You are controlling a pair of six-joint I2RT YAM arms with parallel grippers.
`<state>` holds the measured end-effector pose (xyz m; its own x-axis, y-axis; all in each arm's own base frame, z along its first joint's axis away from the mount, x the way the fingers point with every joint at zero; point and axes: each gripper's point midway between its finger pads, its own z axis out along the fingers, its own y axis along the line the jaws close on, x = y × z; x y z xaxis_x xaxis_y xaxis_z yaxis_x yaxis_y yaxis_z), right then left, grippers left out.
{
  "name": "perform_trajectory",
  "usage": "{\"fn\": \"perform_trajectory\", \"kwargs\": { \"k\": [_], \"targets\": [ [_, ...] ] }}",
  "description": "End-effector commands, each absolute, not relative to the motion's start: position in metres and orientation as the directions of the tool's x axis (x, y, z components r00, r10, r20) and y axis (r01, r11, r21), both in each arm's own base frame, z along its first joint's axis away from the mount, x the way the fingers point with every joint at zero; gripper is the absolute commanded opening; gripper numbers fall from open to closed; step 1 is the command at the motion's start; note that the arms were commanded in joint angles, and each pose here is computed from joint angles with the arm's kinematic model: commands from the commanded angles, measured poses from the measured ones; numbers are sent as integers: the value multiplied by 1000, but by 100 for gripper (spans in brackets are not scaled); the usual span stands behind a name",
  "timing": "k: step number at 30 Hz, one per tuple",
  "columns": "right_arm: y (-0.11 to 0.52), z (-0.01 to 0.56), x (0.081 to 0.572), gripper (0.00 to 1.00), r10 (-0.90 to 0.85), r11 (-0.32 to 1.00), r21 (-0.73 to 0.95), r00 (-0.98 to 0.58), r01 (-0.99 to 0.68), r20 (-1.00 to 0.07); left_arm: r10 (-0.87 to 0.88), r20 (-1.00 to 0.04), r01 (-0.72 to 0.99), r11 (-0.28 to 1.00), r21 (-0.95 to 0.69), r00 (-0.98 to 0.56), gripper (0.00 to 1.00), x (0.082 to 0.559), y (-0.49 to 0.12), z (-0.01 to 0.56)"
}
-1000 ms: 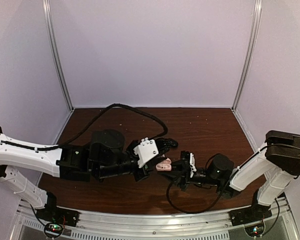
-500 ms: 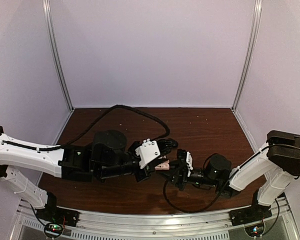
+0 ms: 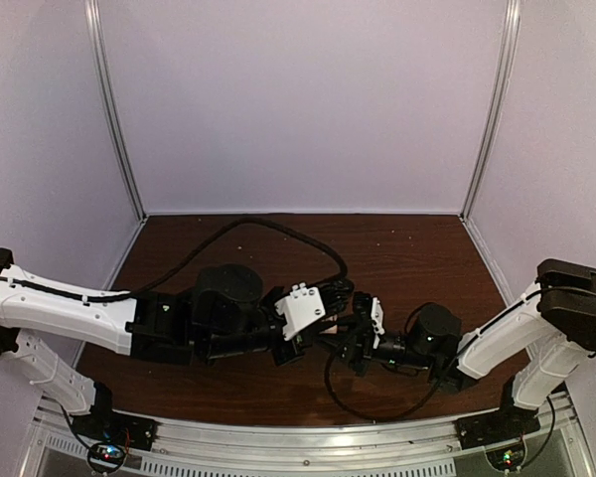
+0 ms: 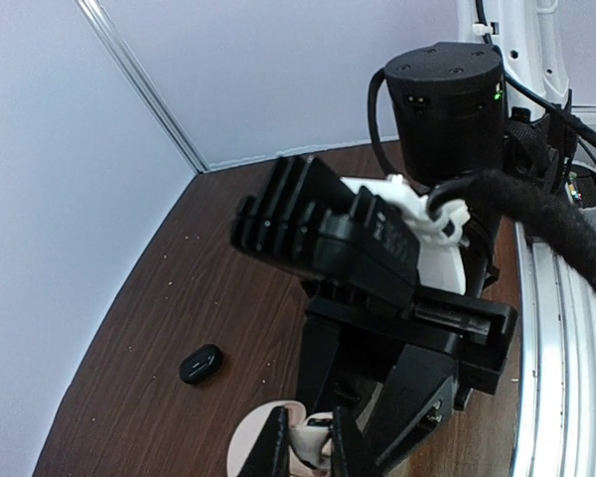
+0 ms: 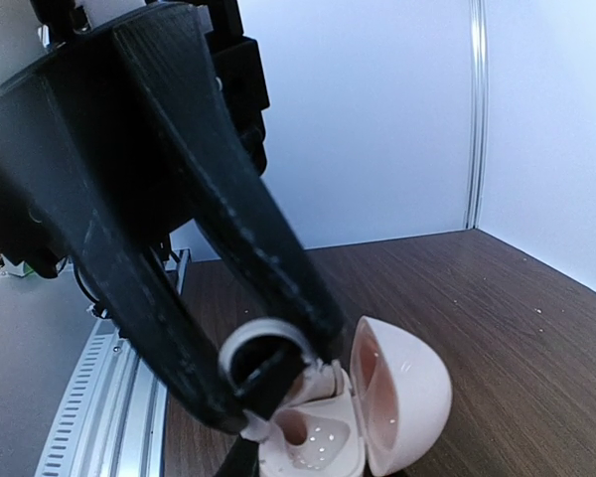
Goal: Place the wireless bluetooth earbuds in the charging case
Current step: Place the right earbud in the right side groove of the charging case.
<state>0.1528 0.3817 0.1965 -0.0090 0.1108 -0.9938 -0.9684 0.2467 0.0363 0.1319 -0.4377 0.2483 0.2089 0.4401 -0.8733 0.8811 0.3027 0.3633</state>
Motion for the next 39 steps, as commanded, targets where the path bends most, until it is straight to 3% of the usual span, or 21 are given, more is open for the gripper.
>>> {"fn": "perform_trajectory", "kwargs": {
  "k": [1,26,30,39],
  "targets": [
    [380,214,151,0,158,249,39,1,-968,-987,411,-884,870,324,371,224,6,134,-444,262],
    [375,224,142,0,193,213,22,20,-977,-981,443,-872,883,298,363,209,7,130,-440,253],
    [375,226,136,0,202,181,11,27,-983,-979,449,-871,885,298,358,200,10,131,-441,252],
    [376,223,136,0,191,180,14,21,-984,-981,440,-872,893,273,358,215,32,127,-443,260]
  ]
}}
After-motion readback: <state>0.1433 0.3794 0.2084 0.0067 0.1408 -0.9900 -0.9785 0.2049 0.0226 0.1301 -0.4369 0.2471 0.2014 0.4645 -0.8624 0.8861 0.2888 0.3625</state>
